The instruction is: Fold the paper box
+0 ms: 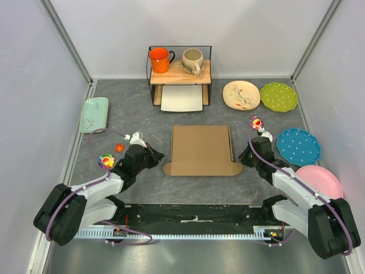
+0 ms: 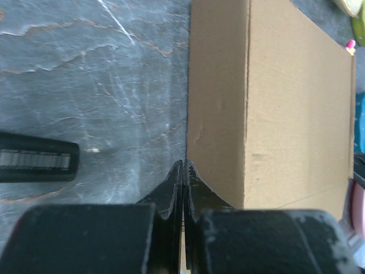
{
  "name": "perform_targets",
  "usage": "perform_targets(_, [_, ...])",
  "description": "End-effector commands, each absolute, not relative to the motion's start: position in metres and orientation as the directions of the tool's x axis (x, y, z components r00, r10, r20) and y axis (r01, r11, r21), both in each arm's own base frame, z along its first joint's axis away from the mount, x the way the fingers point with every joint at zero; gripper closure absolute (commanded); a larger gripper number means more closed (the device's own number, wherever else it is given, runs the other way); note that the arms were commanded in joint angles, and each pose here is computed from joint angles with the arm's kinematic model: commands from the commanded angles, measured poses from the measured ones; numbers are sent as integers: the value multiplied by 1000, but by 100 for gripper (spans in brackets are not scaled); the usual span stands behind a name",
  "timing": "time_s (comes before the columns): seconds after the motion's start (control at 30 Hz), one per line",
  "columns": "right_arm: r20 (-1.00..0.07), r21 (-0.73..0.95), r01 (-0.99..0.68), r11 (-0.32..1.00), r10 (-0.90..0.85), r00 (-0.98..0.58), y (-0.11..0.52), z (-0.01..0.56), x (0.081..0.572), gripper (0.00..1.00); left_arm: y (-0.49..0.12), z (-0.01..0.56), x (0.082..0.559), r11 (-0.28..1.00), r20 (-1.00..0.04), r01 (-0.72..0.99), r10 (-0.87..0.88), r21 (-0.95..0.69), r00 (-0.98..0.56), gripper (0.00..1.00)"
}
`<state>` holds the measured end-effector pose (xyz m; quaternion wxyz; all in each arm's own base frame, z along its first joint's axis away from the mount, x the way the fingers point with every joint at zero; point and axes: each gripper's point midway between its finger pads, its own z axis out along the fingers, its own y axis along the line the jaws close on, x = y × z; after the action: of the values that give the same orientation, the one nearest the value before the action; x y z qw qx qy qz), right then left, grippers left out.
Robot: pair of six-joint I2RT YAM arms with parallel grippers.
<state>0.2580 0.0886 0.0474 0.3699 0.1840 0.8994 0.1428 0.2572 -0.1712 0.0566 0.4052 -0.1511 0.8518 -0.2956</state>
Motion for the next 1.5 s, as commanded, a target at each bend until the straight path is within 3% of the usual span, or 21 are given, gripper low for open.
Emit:
perform_targets(0.0, [-615, 510, 144, 848, 477, -627, 111, 61, 273, 100, -197, 82, 265, 672, -569, 85, -544, -735, -616, 98])
perform_targets(0.8, [-597, 573, 42, 819, 452, -663, 129, 57, 259, 100, -206, 60, 250, 640, -521, 100, -513, -762, -683, 98])
perform_targets(1.13, [-608, 599, -48, 799, 416, -676, 139, 74, 251, 100, -219, 83, 236, 565, -553, 245, -474, -788, -685, 98])
perform_targets(1.47, [-654, 638, -158, 754, 422, -628, 147, 134, 241, 100, -219, 141, 214, 476, -595, 379, -480, -794, -644, 98])
